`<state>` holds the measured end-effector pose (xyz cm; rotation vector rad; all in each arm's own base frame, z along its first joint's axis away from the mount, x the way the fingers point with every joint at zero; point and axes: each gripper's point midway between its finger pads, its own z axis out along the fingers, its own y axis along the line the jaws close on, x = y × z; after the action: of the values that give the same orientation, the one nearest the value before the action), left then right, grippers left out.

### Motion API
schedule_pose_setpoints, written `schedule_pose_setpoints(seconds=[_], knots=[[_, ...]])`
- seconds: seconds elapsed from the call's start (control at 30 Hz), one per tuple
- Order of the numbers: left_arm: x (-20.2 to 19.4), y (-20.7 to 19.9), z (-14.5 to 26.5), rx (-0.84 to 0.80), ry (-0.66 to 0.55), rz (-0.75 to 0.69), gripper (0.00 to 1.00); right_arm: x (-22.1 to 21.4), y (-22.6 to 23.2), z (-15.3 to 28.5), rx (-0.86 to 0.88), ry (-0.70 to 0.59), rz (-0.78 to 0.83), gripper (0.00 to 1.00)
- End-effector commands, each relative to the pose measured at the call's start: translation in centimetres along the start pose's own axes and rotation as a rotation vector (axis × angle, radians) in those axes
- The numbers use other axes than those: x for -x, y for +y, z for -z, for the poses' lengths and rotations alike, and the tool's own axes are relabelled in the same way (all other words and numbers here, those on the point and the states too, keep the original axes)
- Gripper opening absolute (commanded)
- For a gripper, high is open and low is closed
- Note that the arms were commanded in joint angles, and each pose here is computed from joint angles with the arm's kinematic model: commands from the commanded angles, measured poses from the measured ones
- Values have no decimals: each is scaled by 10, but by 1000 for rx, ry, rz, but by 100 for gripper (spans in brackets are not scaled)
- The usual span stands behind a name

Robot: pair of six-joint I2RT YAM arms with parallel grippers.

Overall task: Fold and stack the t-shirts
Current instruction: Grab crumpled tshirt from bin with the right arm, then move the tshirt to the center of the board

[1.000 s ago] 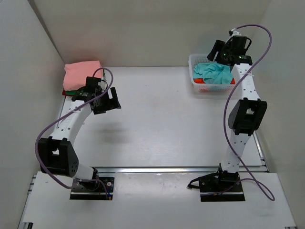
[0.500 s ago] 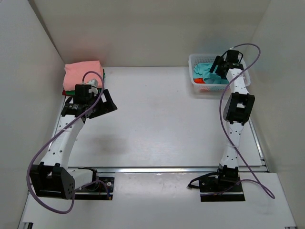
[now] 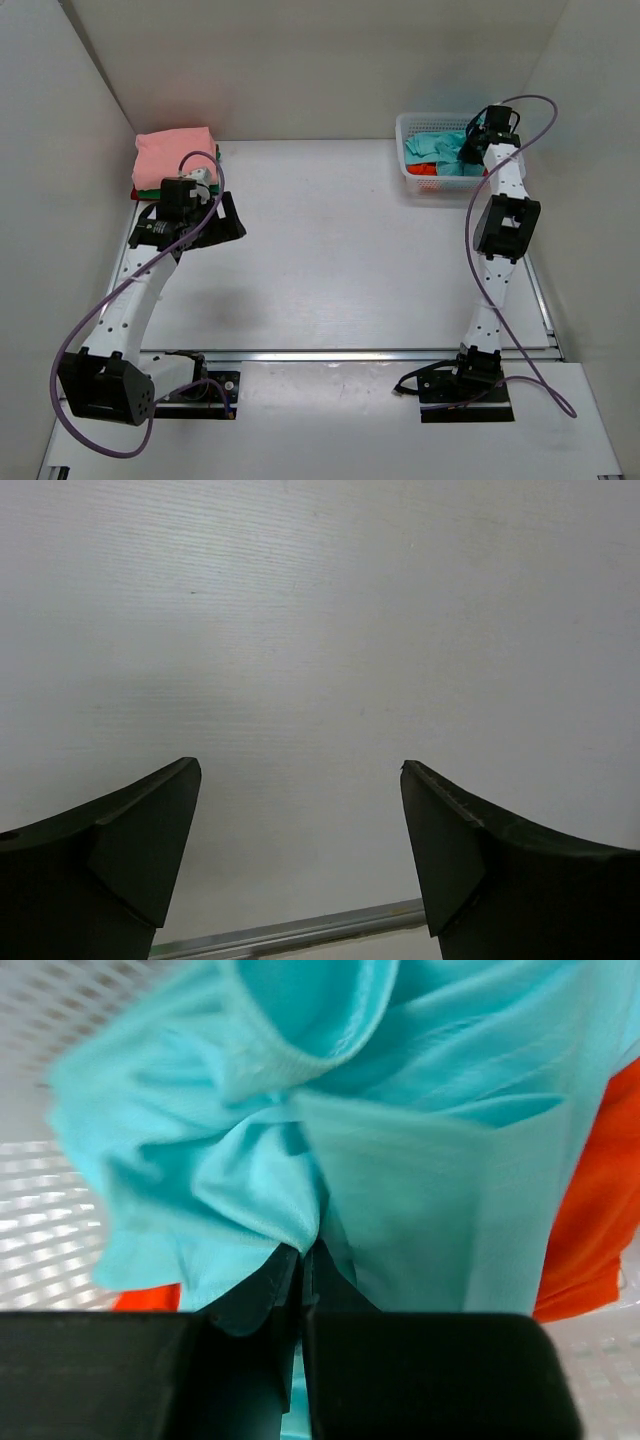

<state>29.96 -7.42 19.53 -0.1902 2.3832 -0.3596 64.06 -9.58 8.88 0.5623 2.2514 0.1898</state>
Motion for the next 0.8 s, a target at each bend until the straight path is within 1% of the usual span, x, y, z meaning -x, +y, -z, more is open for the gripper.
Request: schedule_pose_setpoints(seconds=[0.0,0.03,0.07,0.1,0.13,0.17,0.2,0.23,0.27,0.3,0.33,0.37,0.4,0.43,0.5,0.53,0.57,0.6,0.63,0.7,0.73,0.77], knots=[[8,-20,5,-97,-36,-18,89,117,63,110,158,-322,58,0],[10,-22,5,-107,-41,-22,84,132,78,138,191,-372,74,0],[12,-27,5,-121,-44,-21,60,152,98,176,229,-449,105,0],[10,-29,4,-128,-36,-11,47,171,118,220,255,-540,136,0],[7,-25,-2,-115,-20,-1,28,183,132,246,270,-612,172,0],[9,-30,0,-133,-29,-3,20,194,155,292,312,-714,222,0],[6,-36,-3,-155,-16,-3,19,191,165,309,336,-738,240,0],[5,-35,-5,-153,-9,2,24,199,182,363,409,-827,267,0],[5,-37,-5,-163,-14,7,30,195,194,396,476,-847,270,0],[3,-38,-5,-166,-11,11,32,192,203,427,527,-873,255,0],[3,-38,-6,-170,-11,14,32,185,209,435,584,-867,267,0],[3,-40,-6,-175,-8,14,32,178,215,467,639,-887,265,0],[7,-43,-3,-178,-17,11,32,165,223,472,690,-863,285,0],[8,-45,-2,-181,-21,5,30,154,233,501,754,-883,308,0],[17,-44,0,-166,-38,14,24,128,243,548,846,-898,323,0],[17,-44,1,-160,-37,28,15,118,251,562,910,-898,336,0],[28,-44,8,-161,-68,44,14,103,254,569,946,-871,328,0],[31,-43,8,-154,-73,52,14,98,254,576,961,-861,304,0],[40,-45,13,-151,-95,46,14,83,256,586,998,-834,302,0],[51,-48,19,-164,-123,53,17,63,255,582,1015,-778,288,0],[54,-47,22,-163,-136,63,18,46,254,557,1012,-698,283,0],[55,-49,22,-171,-133,80,18,34,254,553,1030,-655,281,0]])
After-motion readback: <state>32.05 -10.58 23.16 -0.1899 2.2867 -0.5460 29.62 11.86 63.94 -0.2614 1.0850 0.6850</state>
